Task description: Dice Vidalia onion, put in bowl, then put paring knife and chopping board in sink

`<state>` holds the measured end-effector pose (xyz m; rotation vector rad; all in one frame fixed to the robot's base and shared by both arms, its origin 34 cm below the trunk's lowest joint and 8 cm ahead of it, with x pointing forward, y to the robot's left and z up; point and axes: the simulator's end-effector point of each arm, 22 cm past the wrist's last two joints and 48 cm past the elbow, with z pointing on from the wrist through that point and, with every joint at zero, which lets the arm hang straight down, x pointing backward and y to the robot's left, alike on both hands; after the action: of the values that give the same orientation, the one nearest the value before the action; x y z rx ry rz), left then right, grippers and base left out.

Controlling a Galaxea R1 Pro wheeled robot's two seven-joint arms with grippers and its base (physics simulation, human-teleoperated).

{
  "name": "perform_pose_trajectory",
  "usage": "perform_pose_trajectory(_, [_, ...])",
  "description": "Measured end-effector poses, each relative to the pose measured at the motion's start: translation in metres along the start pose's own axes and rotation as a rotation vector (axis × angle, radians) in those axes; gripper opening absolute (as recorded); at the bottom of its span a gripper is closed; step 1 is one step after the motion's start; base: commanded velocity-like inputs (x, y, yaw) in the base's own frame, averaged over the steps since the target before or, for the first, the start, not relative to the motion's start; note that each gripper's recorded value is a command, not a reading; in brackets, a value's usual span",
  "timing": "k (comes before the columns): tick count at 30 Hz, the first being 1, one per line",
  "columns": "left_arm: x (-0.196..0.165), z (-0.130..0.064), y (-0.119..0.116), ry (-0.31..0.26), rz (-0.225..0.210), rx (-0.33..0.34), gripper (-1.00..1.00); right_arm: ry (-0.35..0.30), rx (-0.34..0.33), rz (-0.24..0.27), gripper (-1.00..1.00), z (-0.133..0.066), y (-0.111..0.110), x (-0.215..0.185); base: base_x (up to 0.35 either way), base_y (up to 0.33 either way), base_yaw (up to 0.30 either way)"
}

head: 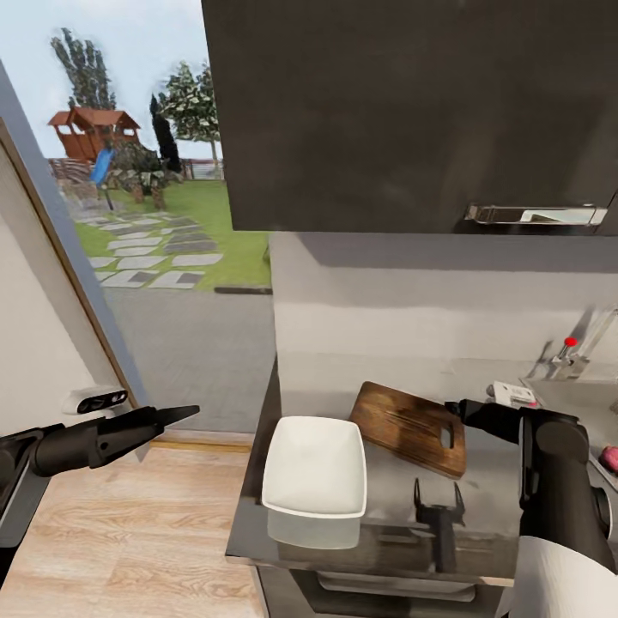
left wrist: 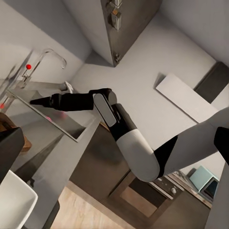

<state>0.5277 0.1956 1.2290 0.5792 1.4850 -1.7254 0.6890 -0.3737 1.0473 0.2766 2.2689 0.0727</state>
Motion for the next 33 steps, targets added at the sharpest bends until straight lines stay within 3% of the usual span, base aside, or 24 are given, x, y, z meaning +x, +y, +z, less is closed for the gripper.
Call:
perform_pose_trajectory(12, [0.0,0.0,0.0,0.0,-0.001,0.002,1.0,0.005,-0.007,0.012,1.0,0.001,0.0,0.002,0.001,-0.001,0.0])
perform_pose_trajectory(24, [0.0,0.0,0.008,0.0,-0.003,-0.035,1.0,0.002,0.022,0.063,1.0,-0.002,-0.021,0.005,0.07,-0.075,-0.004])
perform_pose_trajectory(33, [-0.001,0.004,0.005,-0.007,0.002,-0.026,1.0,-0.006,0.022,0.064,1.0,-0.005,-0.021,0.002,0.004,-0.004,-0.161])
